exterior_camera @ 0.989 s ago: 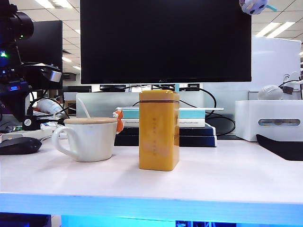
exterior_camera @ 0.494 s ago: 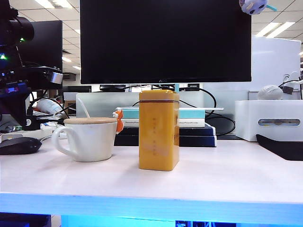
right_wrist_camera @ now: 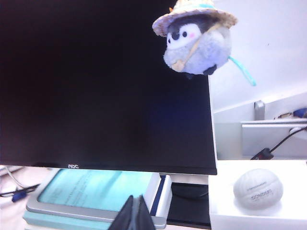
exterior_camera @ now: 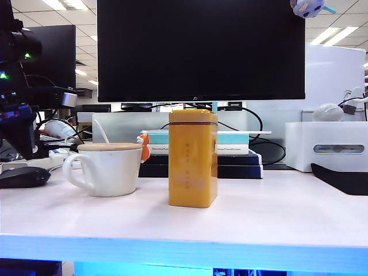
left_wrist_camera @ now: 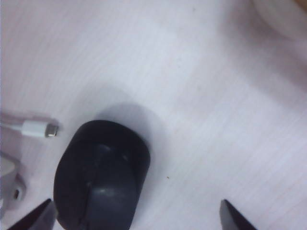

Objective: Place the black mouse on the black mouse pad.

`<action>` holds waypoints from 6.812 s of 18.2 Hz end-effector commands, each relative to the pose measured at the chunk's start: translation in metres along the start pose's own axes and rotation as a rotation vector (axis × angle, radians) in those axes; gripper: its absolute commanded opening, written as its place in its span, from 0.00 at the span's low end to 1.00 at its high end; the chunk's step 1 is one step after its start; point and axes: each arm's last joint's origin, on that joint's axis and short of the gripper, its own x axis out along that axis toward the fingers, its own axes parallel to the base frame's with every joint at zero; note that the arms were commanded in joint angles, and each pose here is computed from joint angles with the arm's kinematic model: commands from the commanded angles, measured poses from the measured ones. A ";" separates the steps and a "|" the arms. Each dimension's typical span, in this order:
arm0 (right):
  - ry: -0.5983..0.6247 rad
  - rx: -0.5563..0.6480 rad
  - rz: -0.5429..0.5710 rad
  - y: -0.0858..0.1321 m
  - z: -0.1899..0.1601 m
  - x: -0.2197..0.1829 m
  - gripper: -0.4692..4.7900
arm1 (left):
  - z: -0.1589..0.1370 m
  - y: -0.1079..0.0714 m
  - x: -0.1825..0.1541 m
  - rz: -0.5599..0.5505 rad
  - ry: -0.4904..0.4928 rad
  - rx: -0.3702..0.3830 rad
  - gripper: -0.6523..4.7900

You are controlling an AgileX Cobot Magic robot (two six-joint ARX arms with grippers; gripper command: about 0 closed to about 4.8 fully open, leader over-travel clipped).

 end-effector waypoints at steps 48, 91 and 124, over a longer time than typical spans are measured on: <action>-0.059 0.007 0.097 0.005 0.009 -0.002 0.08 | -0.014 0.031 0.062 0.152 0.106 0.005 0.50; -0.199 -0.121 0.112 0.011 0.038 -0.009 0.08 | 0.307 -0.190 -0.042 0.000 -0.604 0.274 0.50; -0.154 -0.093 0.135 0.011 0.034 -0.008 0.08 | 0.291 -0.233 0.090 -0.277 -0.126 0.047 1.00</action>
